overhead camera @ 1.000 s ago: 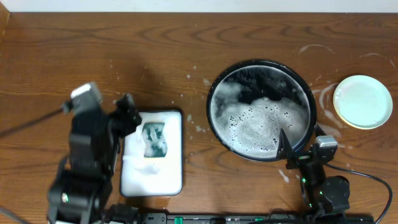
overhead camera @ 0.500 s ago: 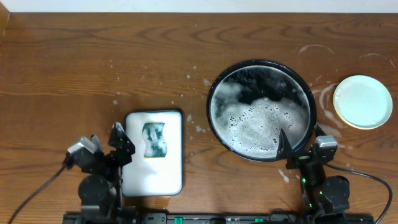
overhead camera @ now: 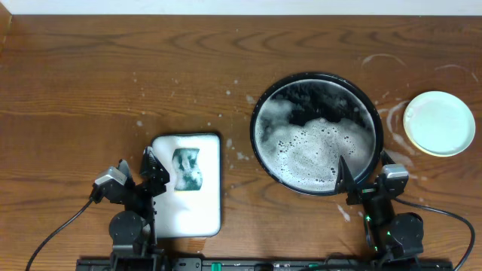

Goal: Clean dirty plates on tray and stack at the side

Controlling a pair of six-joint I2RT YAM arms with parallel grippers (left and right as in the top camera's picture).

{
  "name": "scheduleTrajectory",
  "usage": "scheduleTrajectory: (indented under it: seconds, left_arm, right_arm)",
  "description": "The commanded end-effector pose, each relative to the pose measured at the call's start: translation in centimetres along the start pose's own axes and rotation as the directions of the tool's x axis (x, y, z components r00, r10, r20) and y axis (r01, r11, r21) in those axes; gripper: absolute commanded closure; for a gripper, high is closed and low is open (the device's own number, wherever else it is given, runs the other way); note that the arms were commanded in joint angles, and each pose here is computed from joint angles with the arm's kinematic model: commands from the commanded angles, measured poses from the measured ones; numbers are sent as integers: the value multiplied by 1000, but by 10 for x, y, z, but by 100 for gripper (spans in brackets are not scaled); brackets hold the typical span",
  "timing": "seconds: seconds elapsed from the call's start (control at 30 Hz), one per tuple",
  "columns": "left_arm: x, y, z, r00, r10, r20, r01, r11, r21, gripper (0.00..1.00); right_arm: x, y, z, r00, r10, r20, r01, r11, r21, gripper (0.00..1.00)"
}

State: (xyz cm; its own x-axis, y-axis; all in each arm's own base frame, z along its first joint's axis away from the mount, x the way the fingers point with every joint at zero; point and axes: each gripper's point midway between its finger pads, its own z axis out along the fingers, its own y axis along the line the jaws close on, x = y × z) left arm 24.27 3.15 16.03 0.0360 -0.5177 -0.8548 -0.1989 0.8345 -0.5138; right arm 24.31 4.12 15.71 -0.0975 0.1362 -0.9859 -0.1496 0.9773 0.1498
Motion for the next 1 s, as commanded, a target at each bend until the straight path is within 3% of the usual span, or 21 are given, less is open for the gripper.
scheduleTrajectory:
  seconds: [0.0, 0.97]
  left_arm:
    - [6, 4, 1, 1000, 16, -11, -16, 1000, -7, 18]
    - [18, 12, 0, 998, 27, -61, -29, 999, -37, 18]
  right_arm:
    - [1, 2, 0, 1000, 7, -1, -7, 1000, -6, 1]
    - [1, 2, 0, 1000, 7, -1, -7, 1000, -6, 1]
